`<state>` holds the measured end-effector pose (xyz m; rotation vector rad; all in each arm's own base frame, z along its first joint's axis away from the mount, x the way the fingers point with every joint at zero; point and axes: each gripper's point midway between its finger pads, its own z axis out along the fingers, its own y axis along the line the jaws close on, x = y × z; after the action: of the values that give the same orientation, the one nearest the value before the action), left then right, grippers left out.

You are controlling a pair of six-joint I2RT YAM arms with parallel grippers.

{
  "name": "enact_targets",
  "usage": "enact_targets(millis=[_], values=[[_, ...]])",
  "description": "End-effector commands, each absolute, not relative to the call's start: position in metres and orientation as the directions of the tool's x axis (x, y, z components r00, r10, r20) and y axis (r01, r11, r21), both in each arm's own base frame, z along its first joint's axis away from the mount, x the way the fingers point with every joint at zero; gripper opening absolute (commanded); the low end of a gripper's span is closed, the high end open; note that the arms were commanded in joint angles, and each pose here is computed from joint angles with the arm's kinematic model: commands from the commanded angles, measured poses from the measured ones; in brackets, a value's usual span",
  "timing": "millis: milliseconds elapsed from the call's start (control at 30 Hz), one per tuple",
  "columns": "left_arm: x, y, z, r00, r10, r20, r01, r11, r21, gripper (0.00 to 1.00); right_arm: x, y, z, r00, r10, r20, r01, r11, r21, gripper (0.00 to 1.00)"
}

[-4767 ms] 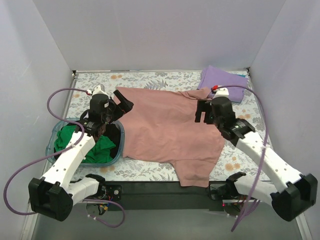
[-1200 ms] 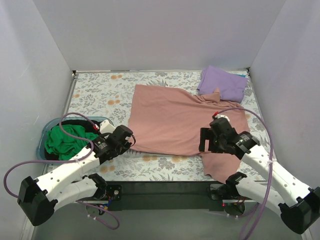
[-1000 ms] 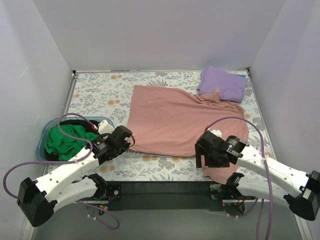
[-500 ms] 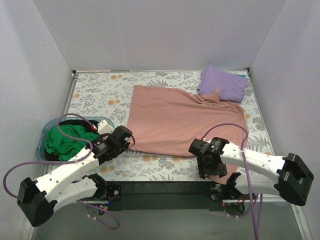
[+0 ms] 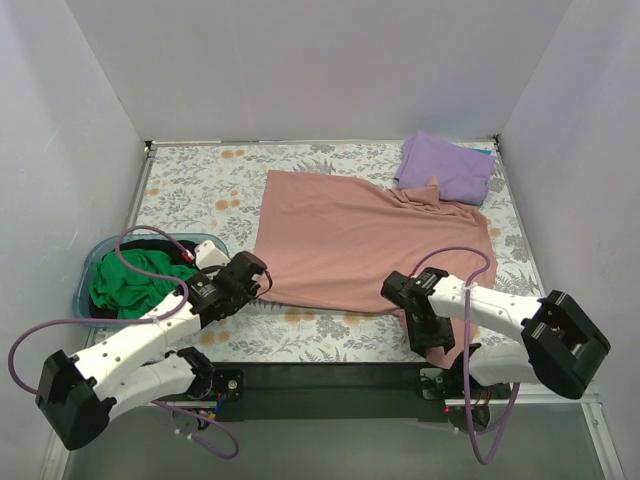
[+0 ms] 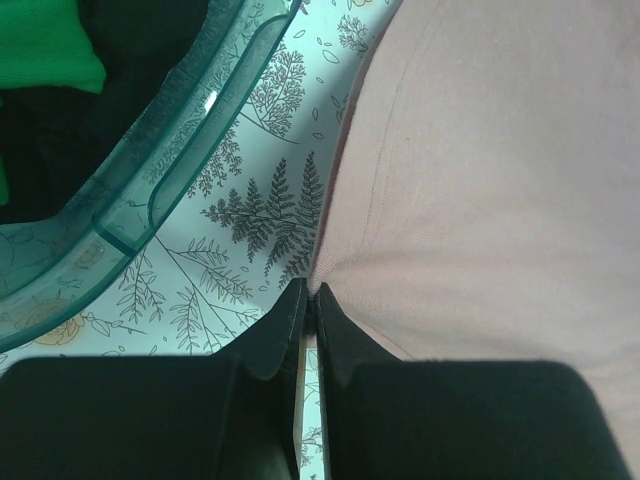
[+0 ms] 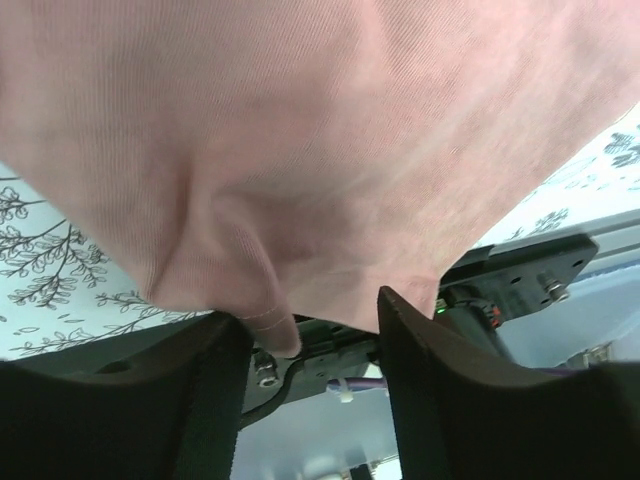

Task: Fold and stack the t-shirts
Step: Fold the tshirt

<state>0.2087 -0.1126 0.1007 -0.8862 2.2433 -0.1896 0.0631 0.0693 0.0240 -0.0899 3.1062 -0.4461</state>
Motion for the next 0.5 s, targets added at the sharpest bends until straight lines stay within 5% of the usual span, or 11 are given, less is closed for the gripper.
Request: enact_targets(millis=[0, 133, 167, 467], values=[[0.219, -0.107, 0.120, -0.443, -0.667, -0.599, -0.553, 0.729, -0.403, 0.00, 0.083, 0.072, 0.024, -0.993, -0.104, -0.053, -0.087, 0.962, -0.260, 0.56], [0.220, -0.107, 0.124, -0.438, -0.666, -0.604, -0.553, 0.729, -0.402, 0.00, 0.094, 0.097, 0.014, -0.982, -0.182, -0.054, -0.173, 0.975, -0.138, 0.32], [0.219, -0.105, 0.124, -0.443, -0.661, -0.606, -0.556, 0.732, -0.393, 0.00, 0.095, 0.098, 0.012, -0.981, -0.189, -0.050, -0.181, 0.973, -0.144, 0.02], [0.224, -0.117, 0.127, -0.460, -0.662, -0.592, -0.527, 0.740, -0.417, 0.00, 0.116, 0.080, 0.038, -0.975, -0.178, -0.132, -0.139, 0.955, -0.260, 0.01]])
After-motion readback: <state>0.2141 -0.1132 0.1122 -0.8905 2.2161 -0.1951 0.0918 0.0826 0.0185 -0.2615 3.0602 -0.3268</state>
